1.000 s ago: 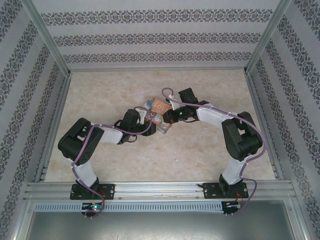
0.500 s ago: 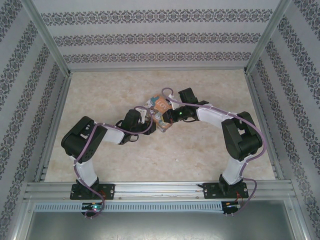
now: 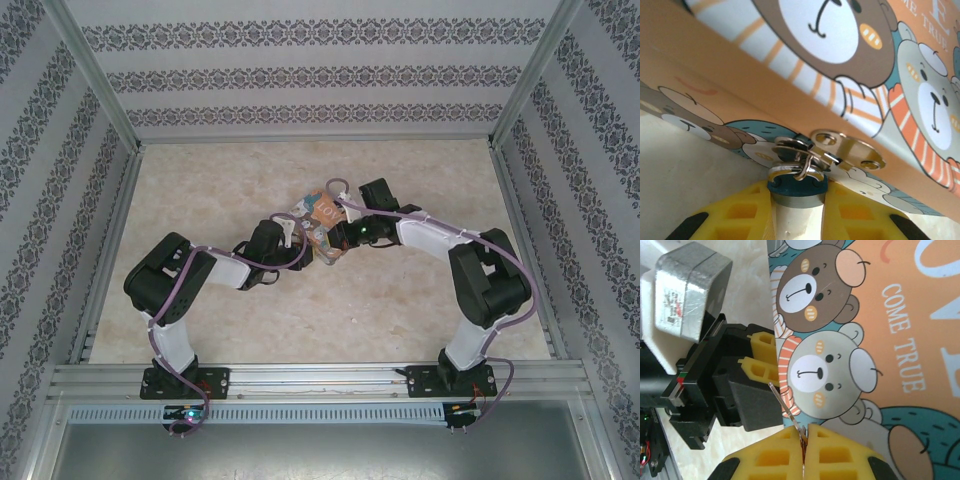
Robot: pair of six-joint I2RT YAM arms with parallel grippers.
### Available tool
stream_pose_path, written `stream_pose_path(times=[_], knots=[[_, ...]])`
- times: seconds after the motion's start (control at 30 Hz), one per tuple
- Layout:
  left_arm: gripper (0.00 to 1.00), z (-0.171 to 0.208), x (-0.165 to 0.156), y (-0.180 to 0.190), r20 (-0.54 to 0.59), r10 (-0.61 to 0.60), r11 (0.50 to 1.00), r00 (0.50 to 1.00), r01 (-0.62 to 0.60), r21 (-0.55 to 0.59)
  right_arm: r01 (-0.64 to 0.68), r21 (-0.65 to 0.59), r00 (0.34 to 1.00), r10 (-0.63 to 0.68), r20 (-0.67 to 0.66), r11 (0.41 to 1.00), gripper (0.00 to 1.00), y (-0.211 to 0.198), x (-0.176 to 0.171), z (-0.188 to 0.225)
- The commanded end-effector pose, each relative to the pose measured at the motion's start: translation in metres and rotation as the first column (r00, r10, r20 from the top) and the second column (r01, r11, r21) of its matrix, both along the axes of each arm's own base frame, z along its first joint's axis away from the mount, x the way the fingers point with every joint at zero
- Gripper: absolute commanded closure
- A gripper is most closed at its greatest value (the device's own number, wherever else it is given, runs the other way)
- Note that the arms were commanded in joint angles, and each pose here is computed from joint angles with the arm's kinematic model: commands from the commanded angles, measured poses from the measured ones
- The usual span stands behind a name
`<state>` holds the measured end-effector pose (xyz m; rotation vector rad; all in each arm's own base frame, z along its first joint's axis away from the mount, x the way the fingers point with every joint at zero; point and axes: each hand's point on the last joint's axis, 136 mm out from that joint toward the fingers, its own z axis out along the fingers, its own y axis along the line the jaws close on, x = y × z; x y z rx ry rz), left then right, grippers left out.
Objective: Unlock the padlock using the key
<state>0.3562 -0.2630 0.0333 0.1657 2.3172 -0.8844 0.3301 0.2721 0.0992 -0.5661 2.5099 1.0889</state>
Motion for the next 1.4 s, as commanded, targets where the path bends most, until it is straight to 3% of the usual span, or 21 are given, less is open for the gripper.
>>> stream_pose_path(times=[0.0,0.27,0.67,0.9,1.37], knots=[[0.79,0.026,-0.001,-0.013,0.026,-0.019,0.998,0.999,0.021,-0.058,-0.002,0.028,0.999,0.001,0.048,1.0,1.0,-0.001,-0.007,0.024],[0.79,0.048,-0.006,-0.015,-0.036,0.01,0.991,0.999,-0.015,-0.137,-0.048,0.022,0.984,0.044,0.172,0.999,1.0,-0.012,-0.038,0.042],[0.81,0.069,-0.012,-0.027,-0.172,-0.004,0.975,0.985,-0.035,-0.221,-0.108,-0.099,0.977,0.124,0.175,0.989,1.0,-0.005,-0.09,-0.015],[0.81,0.075,-0.015,-0.029,-0.201,-0.022,0.975,0.979,-0.023,-0.219,-0.101,-0.169,0.98,0.127,0.153,0.98,1.0,0.001,-0.083,-0.042],[0.81,0.072,-0.018,-0.028,-0.229,-0.03,0.983,0.973,-0.013,-0.185,-0.059,-0.221,0.972,0.107,0.211,0.974,1.0,0.006,-0.052,-0.042]])
